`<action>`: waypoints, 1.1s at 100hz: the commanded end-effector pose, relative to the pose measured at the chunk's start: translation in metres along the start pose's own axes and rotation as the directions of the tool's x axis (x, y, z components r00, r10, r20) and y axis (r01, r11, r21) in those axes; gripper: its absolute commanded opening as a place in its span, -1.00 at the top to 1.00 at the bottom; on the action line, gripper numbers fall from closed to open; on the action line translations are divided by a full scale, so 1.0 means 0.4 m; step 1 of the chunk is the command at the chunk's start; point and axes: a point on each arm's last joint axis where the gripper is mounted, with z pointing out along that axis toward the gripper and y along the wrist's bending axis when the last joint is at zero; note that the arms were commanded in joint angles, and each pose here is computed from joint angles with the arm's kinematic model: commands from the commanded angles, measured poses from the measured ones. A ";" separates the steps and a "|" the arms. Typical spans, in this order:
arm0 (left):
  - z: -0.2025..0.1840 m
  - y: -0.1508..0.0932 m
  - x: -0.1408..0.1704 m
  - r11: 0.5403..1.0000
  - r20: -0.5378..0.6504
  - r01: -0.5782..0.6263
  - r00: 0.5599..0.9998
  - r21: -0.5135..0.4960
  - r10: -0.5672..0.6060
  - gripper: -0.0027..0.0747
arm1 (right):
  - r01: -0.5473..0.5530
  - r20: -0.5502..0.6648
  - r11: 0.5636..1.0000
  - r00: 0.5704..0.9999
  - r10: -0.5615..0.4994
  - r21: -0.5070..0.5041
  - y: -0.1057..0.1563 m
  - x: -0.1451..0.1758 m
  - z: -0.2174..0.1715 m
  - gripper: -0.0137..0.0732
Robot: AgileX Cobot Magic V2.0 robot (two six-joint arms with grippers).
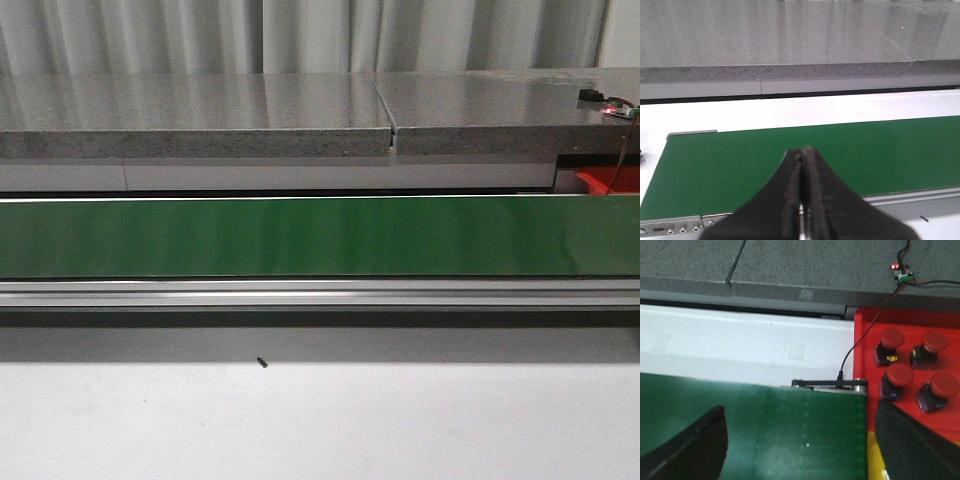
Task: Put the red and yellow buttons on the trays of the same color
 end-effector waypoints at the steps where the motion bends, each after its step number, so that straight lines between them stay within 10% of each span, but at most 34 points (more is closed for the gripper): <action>1: -0.007 -0.001 -0.038 1.000 0.097 0.019 0.995 -0.004 -0.019 0.98 | 0.001 0.120 1.000 0.993 -0.003 0.015 0.016 0.030 -0.065 -0.70; 37: -0.007 -0.001 -0.038 1.000 0.099 0.019 0.995 -0.005 -0.019 0.98 | 0.015 0.181 1.000 0.983 -0.014 -0.007 0.061 0.205 -0.193 -0.50; 71: -0.007 -0.001 -0.038 1.000 0.099 0.019 0.995 -0.005 -0.019 0.98 | 0.017 0.165 1.000 0.986 -0.013 -0.023 0.069 0.230 -0.205 0.85; 110: -0.007 -0.001 -0.038 1.000 0.099 0.019 0.995 -0.005 -0.019 0.98 | 0.016 0.165 1.000 0.986 -0.011 -0.025 0.069 0.230 -0.205 0.84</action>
